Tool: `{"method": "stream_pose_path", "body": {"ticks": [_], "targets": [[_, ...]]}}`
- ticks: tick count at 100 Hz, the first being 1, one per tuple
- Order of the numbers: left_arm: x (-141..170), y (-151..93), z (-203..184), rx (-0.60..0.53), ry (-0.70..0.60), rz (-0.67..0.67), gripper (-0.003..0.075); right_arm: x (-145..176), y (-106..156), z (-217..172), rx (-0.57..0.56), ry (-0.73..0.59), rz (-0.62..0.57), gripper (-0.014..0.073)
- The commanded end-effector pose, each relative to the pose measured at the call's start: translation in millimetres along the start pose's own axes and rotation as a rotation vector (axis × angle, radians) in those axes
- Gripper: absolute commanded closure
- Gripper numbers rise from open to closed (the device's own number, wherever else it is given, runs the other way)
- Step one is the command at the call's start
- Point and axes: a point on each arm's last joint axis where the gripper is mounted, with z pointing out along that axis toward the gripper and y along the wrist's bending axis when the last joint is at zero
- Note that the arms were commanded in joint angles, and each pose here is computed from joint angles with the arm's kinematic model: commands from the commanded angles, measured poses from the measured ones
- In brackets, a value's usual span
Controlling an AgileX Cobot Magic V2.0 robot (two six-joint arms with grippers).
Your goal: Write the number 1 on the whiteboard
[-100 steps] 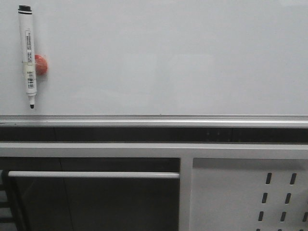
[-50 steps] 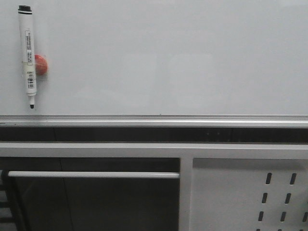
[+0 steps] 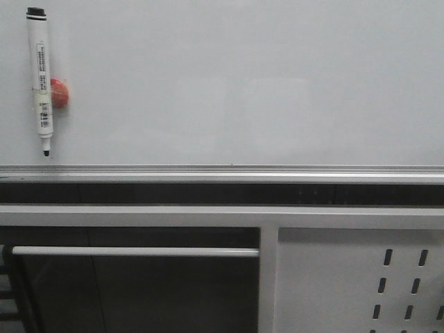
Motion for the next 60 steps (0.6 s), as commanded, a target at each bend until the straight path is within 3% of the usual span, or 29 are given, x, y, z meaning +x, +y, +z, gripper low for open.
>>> {"method": "stream_pose_path", "body": {"ticks": [1, 20, 27, 39, 60], "targets": [[-7, 1, -3, 0.016, -0.129, -0.021, 0.0738, -5, 0, -1, 0.007, -0.140, -0.038, 0.0666], [-8, 1, -4, 0.017, -0.143, -0.021, 0.0738, -29, 2, -8, -0.003, -0.419, -0.048, 0.0666], [-8, 1, -4, 0.017, -0.139, -0.021, 0.0738, -34, 1, -10, -0.015, -0.473, 0.053, 0.0666], [-9, -1, -3, 0.028, -0.119, 0.010, 0.0738, -31, 0, -8, -0.069, -0.441, 0.327, 0.0666], [-36, -22, -1, 0.081, -0.033, 0.316, 0.0738, -24, 1, -4, -0.057, -0.253, 0.356, 0.0665]]}}
